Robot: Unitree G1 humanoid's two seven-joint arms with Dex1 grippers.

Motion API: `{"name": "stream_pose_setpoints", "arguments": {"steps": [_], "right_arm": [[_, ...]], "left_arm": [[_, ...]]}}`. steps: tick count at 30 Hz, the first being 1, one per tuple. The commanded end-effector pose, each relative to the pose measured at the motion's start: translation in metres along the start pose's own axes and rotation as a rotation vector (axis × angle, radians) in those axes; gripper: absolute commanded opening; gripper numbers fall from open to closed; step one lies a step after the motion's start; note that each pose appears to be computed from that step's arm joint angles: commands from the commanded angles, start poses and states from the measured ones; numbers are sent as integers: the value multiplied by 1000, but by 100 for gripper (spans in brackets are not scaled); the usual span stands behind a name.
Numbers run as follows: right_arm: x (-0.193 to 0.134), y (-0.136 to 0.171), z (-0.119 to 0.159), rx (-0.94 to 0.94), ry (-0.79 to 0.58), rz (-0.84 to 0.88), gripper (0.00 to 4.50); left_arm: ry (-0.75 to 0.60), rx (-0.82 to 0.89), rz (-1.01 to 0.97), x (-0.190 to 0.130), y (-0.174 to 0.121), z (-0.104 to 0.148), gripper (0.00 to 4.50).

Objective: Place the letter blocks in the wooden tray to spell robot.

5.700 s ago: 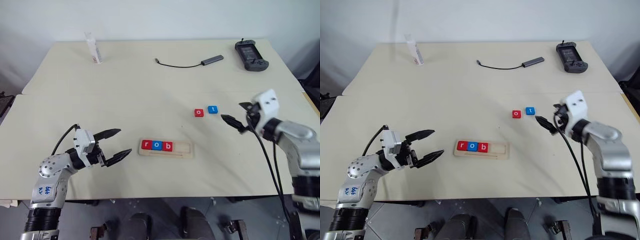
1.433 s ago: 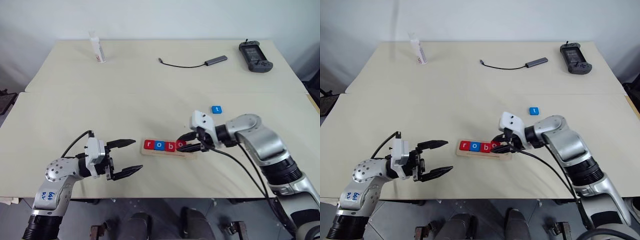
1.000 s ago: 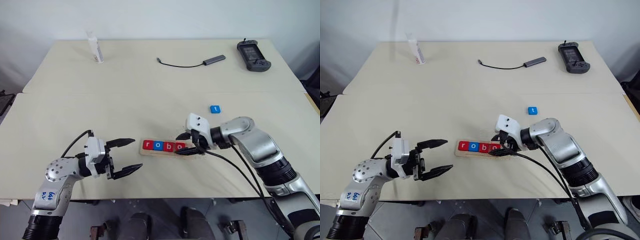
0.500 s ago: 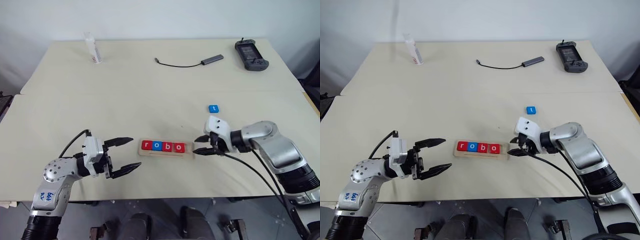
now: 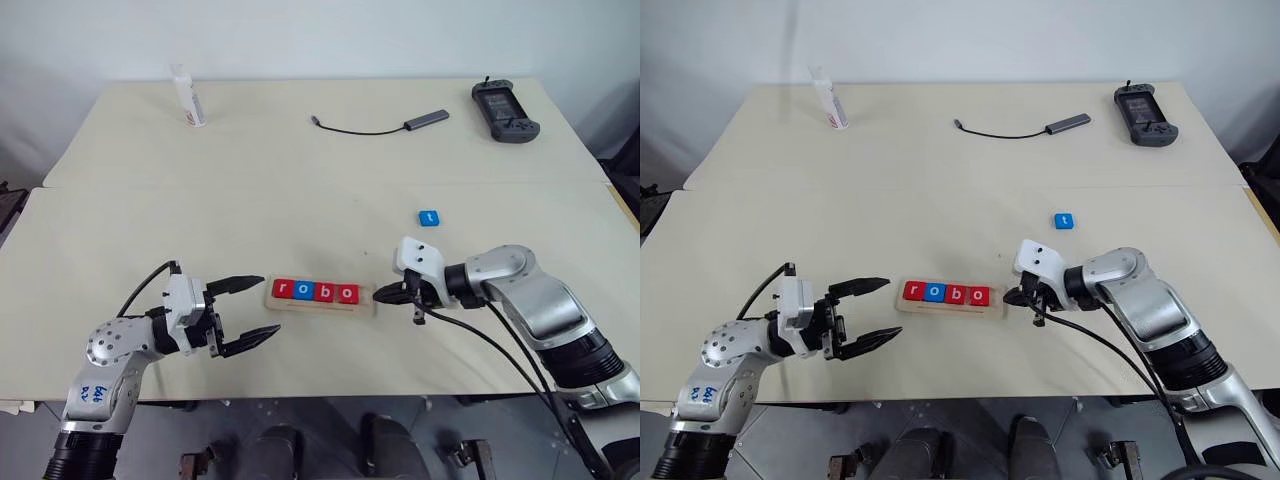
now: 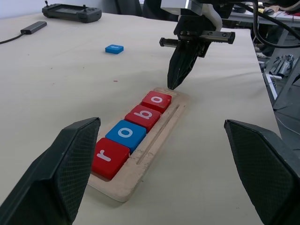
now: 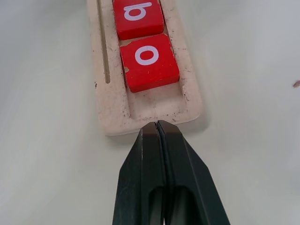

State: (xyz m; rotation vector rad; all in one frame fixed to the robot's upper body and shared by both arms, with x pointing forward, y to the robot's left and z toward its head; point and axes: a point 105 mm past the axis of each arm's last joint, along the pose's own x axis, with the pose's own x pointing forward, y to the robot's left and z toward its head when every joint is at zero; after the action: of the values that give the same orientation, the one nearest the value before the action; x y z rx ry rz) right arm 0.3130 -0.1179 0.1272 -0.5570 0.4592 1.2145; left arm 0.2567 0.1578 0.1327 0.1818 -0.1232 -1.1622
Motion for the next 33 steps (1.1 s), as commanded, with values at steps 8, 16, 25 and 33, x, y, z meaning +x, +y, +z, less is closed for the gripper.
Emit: {"name": "stream_pose_setpoints", "arguments": {"steps": [8, 16, 25, 33], "right_arm": [[-17, 4, 29, -70, -35, 31, 2], [4, 2, 29, -73, -27, 16, 2], [20, 2, 33, -84, -45, 32, 2], [30, 5, 42, -93, -73, 46, 2]], "left_arm": [[-7, 35, 23, -5, 2, 5, 450], [-7, 39, 30, -6, 2, 4, 450], [-7, 49, 51, -9, -1, 8, 450], [-9, 48, 56, -8, 0, 9, 450]]}}
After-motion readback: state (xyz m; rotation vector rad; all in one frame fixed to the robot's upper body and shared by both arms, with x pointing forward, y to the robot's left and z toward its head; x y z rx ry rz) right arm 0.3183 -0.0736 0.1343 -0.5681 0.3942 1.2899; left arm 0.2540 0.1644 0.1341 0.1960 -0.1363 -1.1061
